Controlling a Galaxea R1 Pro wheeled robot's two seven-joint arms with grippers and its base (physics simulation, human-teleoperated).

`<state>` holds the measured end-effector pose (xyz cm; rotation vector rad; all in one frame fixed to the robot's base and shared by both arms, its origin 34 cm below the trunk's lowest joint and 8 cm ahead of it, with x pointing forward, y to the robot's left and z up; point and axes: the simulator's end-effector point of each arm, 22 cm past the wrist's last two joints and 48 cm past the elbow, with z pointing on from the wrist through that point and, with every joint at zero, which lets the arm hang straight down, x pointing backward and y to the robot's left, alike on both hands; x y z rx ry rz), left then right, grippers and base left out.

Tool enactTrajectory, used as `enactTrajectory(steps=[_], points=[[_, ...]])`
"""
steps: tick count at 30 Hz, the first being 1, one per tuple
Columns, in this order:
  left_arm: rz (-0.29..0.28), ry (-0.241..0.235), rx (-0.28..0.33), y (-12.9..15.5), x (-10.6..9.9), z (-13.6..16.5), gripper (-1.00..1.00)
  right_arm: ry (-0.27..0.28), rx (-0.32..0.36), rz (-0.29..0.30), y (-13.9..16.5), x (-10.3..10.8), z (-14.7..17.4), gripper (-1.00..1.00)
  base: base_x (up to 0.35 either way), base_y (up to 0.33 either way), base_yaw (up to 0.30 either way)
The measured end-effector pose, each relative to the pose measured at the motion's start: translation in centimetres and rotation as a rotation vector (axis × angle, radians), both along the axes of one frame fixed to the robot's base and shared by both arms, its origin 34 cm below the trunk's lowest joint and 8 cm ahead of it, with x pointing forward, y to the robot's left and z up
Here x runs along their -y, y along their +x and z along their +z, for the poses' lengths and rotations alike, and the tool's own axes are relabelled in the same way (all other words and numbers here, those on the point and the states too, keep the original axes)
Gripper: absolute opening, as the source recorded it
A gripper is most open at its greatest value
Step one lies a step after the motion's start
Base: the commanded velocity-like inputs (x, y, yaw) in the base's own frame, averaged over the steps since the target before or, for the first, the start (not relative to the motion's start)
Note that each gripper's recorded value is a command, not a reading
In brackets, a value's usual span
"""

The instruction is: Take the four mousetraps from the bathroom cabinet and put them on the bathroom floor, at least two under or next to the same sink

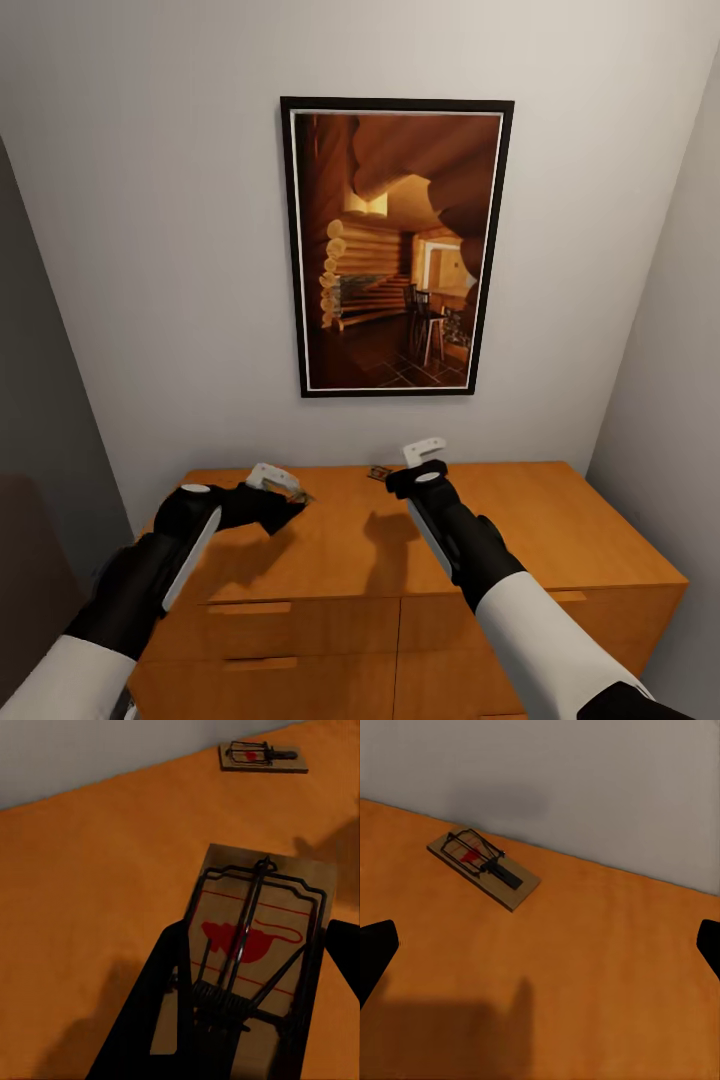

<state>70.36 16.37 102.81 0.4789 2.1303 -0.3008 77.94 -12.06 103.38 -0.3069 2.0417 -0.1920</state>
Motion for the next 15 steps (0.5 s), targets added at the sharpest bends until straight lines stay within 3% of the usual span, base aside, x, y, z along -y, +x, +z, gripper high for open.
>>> enactTrajectory(steps=[4, 8, 11, 15], points=[[0.113, -0.069, -0.003, 1.2, -4.3, 0.8, -1.00, -0.026, 0.004, 0.034, -0.3, -1.2, -0.1, 1.00, 0.000, 0.000, 0.000], [0.186, -0.111, -0.075, 1.1, -6.9, -1.0, -1.00, -0.045, 0.005, 0.056, -0.5, -1.9, -0.2, 1.00, 0.000, 0.000, 0.000], [0.208, -0.128, -0.120, 0.9, -7.5, -2.5, -1.00, -0.053, -0.003, 0.061, -0.6, -2.0, -0.7, 1.00, 0.000, 0.000, 0.000], [0.213, -0.137, -0.137, 0.7, -7.5, -3.0, -1.00, -0.062, -0.018, 0.061, -0.7, -1.8, -1.5, 1.00, 0.000, 0.000, 0.000]])
